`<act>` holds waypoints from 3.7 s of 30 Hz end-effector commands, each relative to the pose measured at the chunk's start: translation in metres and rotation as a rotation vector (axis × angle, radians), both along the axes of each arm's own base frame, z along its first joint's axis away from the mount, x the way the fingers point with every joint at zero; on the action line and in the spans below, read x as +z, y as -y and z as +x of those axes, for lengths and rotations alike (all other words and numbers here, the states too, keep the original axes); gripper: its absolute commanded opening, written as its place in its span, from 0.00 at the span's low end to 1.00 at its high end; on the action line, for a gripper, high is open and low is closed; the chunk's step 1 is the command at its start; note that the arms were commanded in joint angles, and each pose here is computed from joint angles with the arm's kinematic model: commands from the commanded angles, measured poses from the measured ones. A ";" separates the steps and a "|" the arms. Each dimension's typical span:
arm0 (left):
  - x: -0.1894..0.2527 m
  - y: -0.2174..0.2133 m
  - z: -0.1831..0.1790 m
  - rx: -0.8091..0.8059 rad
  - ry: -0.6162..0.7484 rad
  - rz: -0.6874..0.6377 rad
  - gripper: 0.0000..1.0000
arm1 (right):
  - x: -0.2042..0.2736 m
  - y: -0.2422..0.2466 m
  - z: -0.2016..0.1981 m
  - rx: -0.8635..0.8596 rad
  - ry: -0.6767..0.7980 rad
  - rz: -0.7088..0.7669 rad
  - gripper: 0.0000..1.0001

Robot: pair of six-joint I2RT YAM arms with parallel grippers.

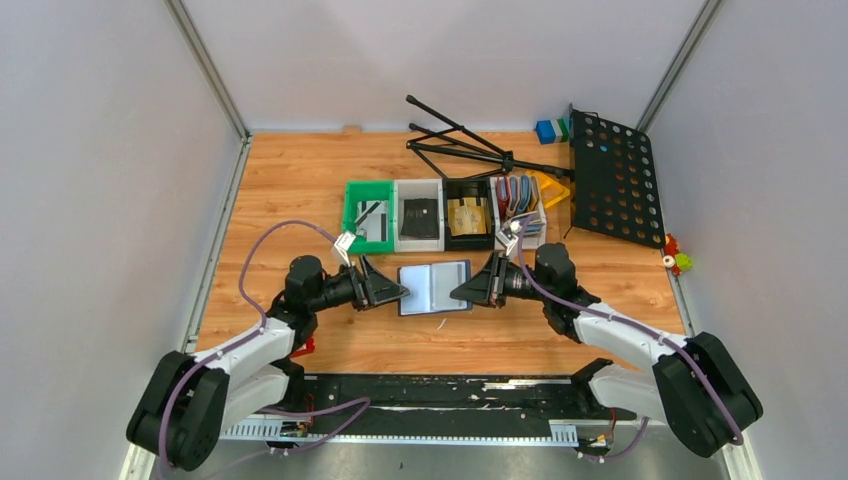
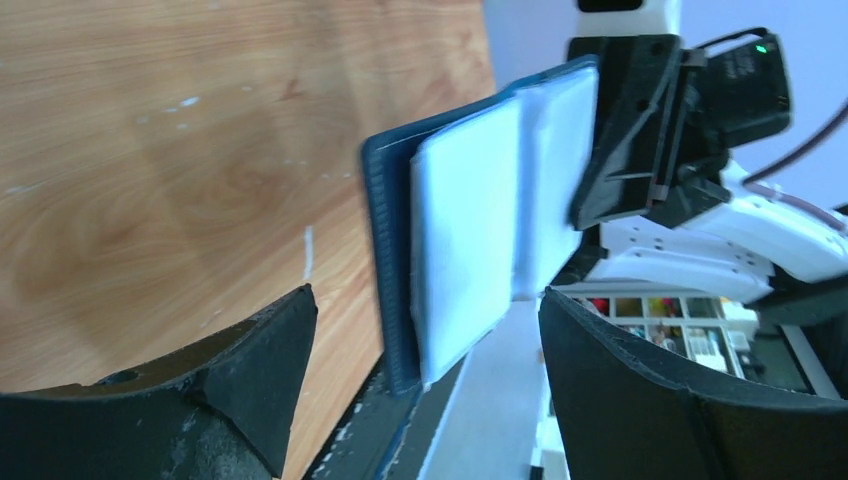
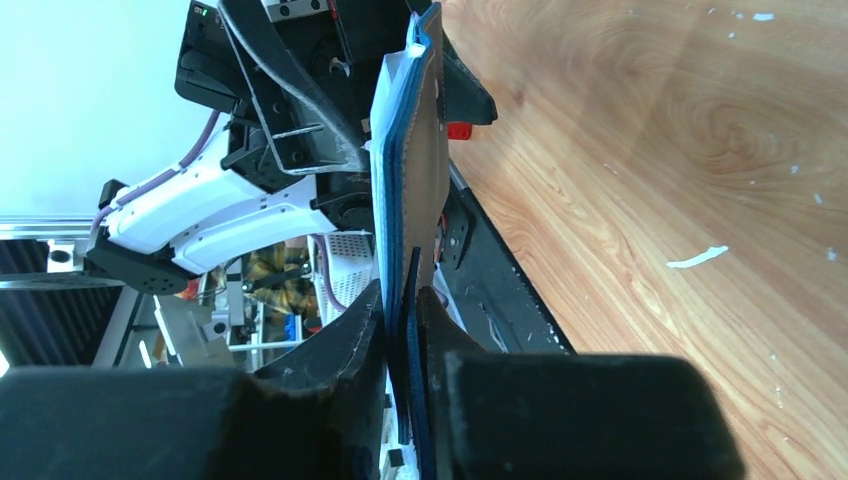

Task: Take the credit cards out of the card holder
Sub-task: Remove the credit card from the card holder.

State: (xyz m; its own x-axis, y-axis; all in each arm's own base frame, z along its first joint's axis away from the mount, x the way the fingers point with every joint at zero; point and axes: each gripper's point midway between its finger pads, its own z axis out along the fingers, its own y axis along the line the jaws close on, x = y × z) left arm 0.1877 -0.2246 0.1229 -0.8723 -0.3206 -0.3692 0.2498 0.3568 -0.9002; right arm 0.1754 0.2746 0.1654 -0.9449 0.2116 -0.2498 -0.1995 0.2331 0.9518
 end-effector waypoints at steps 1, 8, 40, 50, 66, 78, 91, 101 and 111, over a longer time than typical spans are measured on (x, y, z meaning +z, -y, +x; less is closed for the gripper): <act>0.044 0.023 -0.006 -0.081 0.102 -0.166 0.86 | 0.020 -0.006 -0.006 0.045 0.035 0.086 0.00; 0.050 0.032 -0.007 -0.116 0.091 -0.249 0.42 | 0.016 -0.008 -0.008 0.046 0.040 0.064 0.00; 0.045 0.036 -0.008 -0.125 0.105 -0.209 0.00 | -0.007 -0.004 -0.003 0.021 0.126 -0.187 0.16; 0.040 0.046 -0.016 -0.156 0.095 -0.206 0.00 | -0.018 -0.022 -0.007 0.046 0.123 -0.266 0.21; -0.003 0.050 -0.009 -0.140 0.060 -0.053 0.00 | -0.027 -0.041 -0.016 0.071 0.138 -0.392 0.09; -0.051 0.044 -0.009 -0.112 0.018 0.156 0.55 | -0.046 -0.052 -0.018 0.074 0.155 -0.542 0.01; -0.042 0.038 -0.012 -0.066 0.026 0.127 0.71 | -0.059 -0.042 -0.016 0.037 0.140 -0.623 0.00; -0.037 0.021 -0.011 -0.016 0.091 0.223 0.81 | -0.068 -0.051 -0.021 0.078 0.113 -0.594 0.00; -0.047 0.029 -0.010 -0.042 0.074 0.268 0.83 | -0.062 -0.066 -0.029 0.126 0.113 -0.524 0.01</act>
State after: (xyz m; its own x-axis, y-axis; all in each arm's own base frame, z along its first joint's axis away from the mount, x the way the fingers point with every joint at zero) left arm 0.1659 -0.2470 0.0661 -0.8765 -0.1755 -0.4482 0.2858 0.5596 -0.7779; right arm 0.1464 0.3192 0.0818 -0.9284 -0.0912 -0.3603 -0.3118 0.7187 0.6215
